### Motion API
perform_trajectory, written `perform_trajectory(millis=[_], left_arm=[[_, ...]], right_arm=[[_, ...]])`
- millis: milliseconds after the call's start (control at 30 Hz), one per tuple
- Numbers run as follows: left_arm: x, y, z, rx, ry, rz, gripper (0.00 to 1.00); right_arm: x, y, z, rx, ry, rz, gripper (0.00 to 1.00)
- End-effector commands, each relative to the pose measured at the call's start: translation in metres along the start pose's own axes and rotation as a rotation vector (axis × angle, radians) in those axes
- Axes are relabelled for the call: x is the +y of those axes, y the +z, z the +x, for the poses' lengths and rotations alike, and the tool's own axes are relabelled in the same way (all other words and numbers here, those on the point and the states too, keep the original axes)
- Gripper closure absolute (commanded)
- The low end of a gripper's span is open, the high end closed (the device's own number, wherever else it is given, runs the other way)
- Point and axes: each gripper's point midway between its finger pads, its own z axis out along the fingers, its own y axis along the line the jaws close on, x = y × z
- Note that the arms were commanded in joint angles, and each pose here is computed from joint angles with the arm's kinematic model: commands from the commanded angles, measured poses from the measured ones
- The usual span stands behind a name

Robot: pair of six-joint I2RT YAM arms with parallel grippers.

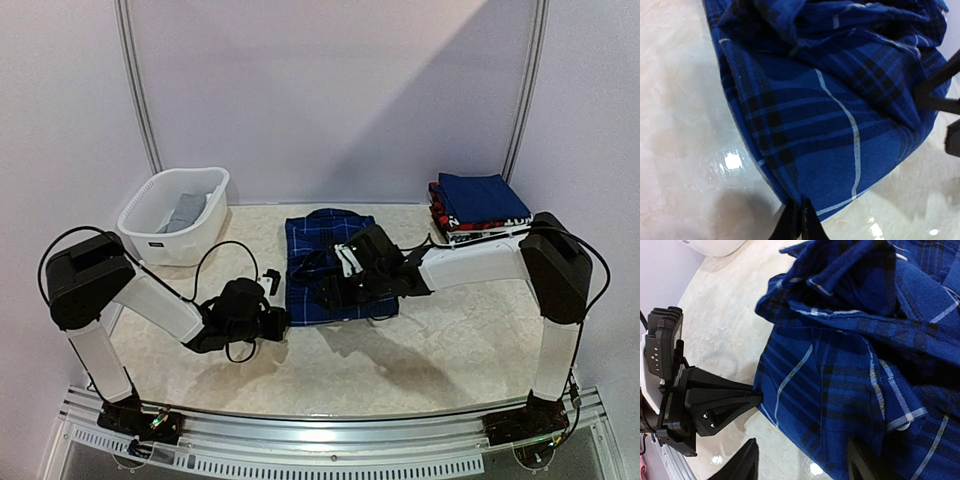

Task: Fold and stack the mixed laundry pile
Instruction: Pick up the 2/3-rectangle-folded shirt from the center of the board, then smooth out the 2/3-rectangle-folded shirt at the center of the board.

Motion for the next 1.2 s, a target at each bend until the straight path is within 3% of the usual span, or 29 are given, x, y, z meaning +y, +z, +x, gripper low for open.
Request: perform_trajectory(millis=[0,100,200,400,833,933,1067,1167], left_arm=[[-0.003,0.002,0.011,0.015,0.011,0.026,1.0],[-0.002,0.002,0.011,0.015,0.012,0.026,1.0],[-0.002,0.001,0.011,0.016,0.015,0.023,1.0],[-0.001,0.002,0.014,0.025,0.019,0.023,1.0],[-0.001,0.002,0.015,0.031,0.02,0.024,1.0],[-0.001,0.001,0.013,0.029,0.02,0.02,1.0],[0.001,0.001,0.014,0.031,0.017,0.011,1.0],[0.001,0.001,0.014,0.031,0.013,0.011,1.0]], right_arm=[[-0.005,0.009,-0.007,-0.009,-0.018,0.047,0.45],[-0.012,0.015,-0.012,-0.012,-0.025,0.069,0.58],[-0.022,0.02,-0.021,-0.016,-0.015,0.077,0.78],[-0.037,0.023,-0.046,-0.039,-0.021,0.093,0.9],[-0.068,0.026,-0.102,-0.098,0.0,0.124,0.86],[-0.061,0.016,-0.103,-0.099,-0.024,0.108,0.77],[-0.04,-0.005,-0.093,-0.08,-0.091,0.095,0.55],[-0.028,-0.018,-0.082,-0.063,-0.133,0.106,0.49]])
